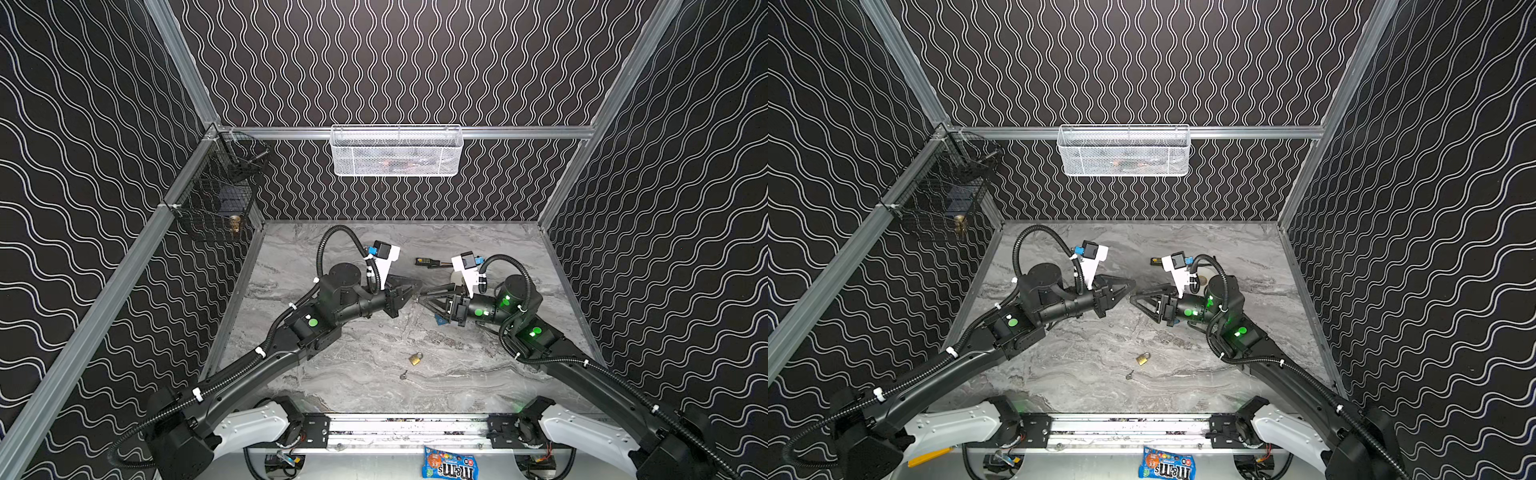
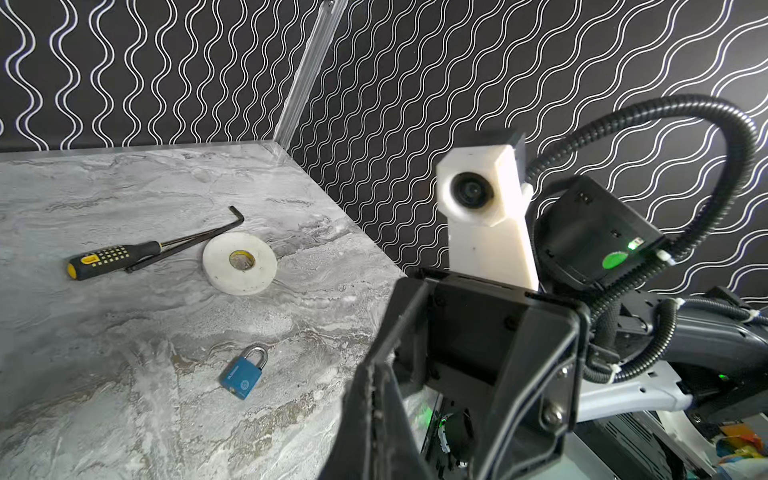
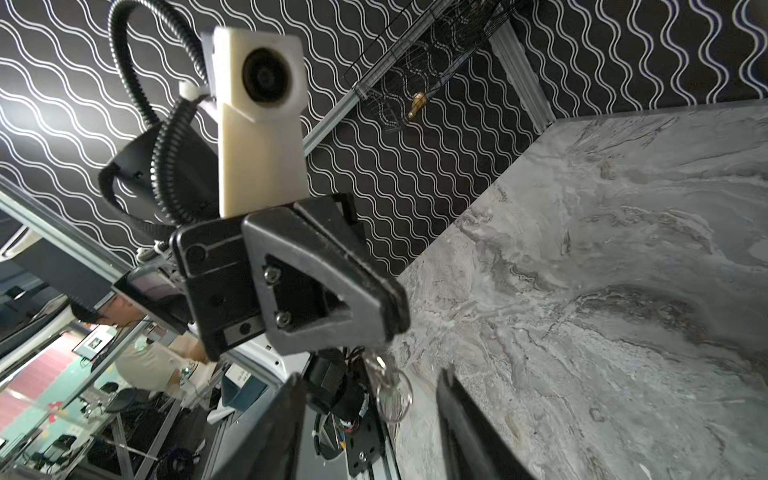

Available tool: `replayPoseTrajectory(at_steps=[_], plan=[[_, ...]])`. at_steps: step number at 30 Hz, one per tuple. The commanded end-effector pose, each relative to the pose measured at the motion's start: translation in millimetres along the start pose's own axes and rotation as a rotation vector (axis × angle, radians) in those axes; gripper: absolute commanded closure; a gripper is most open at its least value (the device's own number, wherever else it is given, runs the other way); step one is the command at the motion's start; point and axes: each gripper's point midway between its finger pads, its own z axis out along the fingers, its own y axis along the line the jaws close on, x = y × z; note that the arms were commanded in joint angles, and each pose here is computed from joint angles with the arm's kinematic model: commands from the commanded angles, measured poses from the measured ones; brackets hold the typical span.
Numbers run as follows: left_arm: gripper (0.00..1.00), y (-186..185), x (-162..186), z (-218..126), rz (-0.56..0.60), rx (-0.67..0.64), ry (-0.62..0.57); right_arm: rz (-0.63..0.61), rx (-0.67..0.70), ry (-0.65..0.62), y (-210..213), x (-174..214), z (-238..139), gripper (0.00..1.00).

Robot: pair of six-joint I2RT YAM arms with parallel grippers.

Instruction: Unlock with the key

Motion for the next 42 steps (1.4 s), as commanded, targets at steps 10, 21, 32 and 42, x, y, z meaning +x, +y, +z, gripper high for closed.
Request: replayPoseTrajectory(at_steps=[10, 21, 32, 42], plan=[[1.0, -6, -6, 4, 0.016, 0.046, -0.02, -0.04, -0.114, 0.056, 11, 5, 5, 0.74], [1.0, -9, -3, 7, 0.008, 0.076, -0.015, -0.046, -0.159, 0.054, 14, 5, 8, 0.85], [1.0, -8, -2, 8, 0.016, 0.069, -0.009, -0.05, -0.164, 0.046, 15, 5, 8, 1.0], [0.61, -11, -11, 3, 0.031, 0.054, -0.027, -0.016, -0.112, 0.052, 3, 7, 4, 1.0]])
